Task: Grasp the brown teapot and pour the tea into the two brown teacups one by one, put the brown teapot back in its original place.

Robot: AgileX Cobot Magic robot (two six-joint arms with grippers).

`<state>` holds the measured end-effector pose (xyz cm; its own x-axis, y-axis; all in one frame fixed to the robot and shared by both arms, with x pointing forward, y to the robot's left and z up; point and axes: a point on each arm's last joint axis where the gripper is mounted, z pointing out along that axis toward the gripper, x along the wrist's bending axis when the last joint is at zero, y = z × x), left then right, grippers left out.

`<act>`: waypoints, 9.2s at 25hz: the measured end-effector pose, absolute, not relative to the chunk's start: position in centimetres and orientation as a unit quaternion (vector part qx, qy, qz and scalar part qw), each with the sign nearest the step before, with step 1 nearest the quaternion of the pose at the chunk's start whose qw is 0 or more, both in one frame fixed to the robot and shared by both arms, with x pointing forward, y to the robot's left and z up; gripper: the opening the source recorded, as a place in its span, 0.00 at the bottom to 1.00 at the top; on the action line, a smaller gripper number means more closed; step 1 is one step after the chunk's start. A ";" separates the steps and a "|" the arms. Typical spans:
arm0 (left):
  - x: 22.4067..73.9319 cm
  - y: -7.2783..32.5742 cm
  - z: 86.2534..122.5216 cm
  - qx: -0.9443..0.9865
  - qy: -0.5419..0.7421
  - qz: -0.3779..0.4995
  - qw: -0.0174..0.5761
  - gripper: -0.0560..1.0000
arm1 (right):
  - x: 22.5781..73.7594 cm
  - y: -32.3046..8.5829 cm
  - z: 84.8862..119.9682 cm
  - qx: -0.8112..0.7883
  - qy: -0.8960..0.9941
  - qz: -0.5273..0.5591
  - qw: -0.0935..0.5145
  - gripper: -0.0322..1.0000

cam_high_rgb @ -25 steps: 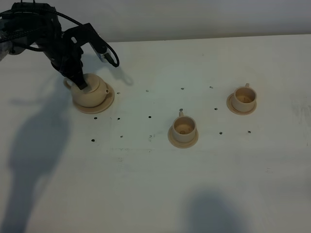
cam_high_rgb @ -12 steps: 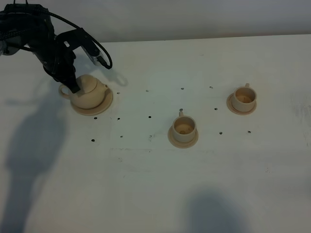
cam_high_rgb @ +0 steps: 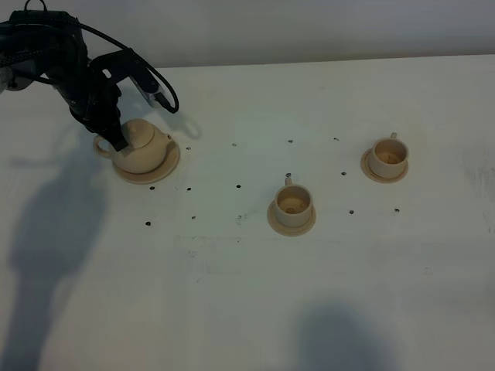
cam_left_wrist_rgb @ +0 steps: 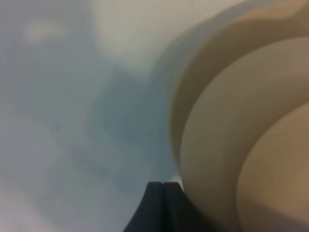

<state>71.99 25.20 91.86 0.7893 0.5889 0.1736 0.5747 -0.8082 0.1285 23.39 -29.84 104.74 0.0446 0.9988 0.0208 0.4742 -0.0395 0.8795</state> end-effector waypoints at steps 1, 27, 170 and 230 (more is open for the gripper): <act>72.0 25.2 91.9 0.945 0.308 0.103 0.034 0.06 | 23.4 -29.8 104.7 0.624 0.590 0.360 0.364 0.01; 71.0 28.8 98.2 0.960 0.249 0.124 -0.012 0.06 | 23.4 -29.8 104.7 0.624 0.590 0.360 0.364 0.01; 70.3 23.1 93.8 0.990 0.102 0.067 -0.076 0.31 | 23.4 -29.8 104.7 0.624 0.590 0.361 0.364 0.01; 68.8 19.2 98.7 0.990 0.105 0.091 -0.013 0.20 | 23.4 -29.8 104.7 0.624 0.590 0.361 0.364 0.01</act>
<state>68.81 19.17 98.68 0.9616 0.2051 0.1822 0.2099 -0.9777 -0.0070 23.39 -29.84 104.74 0.0446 0.9988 0.0208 0.4735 -0.0395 0.8799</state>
